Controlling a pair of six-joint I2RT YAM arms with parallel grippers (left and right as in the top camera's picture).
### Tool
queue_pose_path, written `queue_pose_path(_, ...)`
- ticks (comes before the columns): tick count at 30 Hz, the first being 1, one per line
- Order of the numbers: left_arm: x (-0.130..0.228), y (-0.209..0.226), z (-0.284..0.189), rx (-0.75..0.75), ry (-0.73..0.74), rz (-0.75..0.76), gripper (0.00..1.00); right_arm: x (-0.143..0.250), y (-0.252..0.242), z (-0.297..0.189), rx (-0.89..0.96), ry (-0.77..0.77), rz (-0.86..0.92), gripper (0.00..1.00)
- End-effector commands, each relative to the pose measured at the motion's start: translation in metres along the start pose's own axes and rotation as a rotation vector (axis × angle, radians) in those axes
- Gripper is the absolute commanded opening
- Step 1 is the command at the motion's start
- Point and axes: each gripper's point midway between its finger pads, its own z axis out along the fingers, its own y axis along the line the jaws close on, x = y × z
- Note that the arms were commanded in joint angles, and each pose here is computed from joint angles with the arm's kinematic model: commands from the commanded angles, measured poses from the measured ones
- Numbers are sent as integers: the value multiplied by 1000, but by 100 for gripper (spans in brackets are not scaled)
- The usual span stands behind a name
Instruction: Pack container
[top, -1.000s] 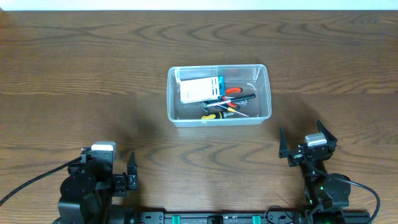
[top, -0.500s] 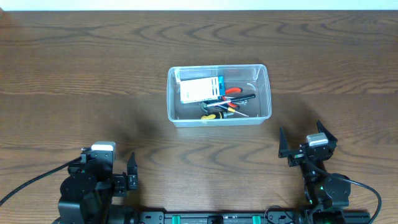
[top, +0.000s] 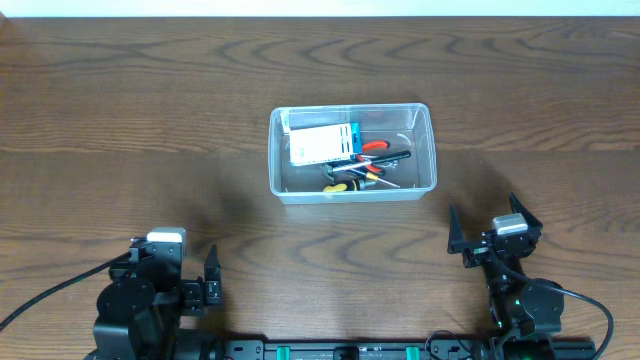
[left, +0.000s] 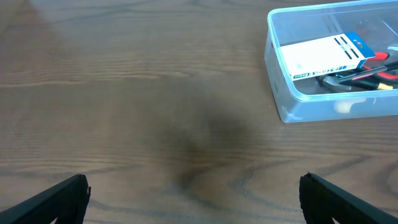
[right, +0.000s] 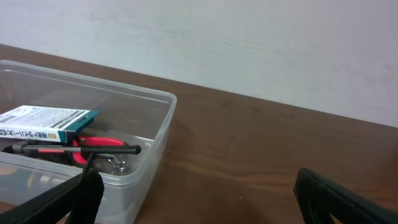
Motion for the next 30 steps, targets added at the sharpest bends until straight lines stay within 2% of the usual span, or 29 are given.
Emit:
queue_pose_path(1,1,1,0,-8,1,5,98,1,-2,0,5,0,22,99)
queue_pose_path(3,4,0,-1,-2,11,2,98,1,-2,0,6,0,22,99)
queue_pose_path(7,0,-20,1,113,-41,-18,98,1,-2,0,5,0,22,99)
queue_pose_path(14,-35,-33,47,163,-414,-15,98,1,-2,0,5,0,22,99)
queue_pose_path(19,-36,-36,71,167,-564,-14,98,1,-2,0,5,0,22,99)
queue_pose_path(27,-4,-40,99,175,-551,-11,98,1,-2,0,5,0,22,99)
queue_pose_path(30,13,-47,107,200,-477,20,98,1,-2,0,5,0,22,99)
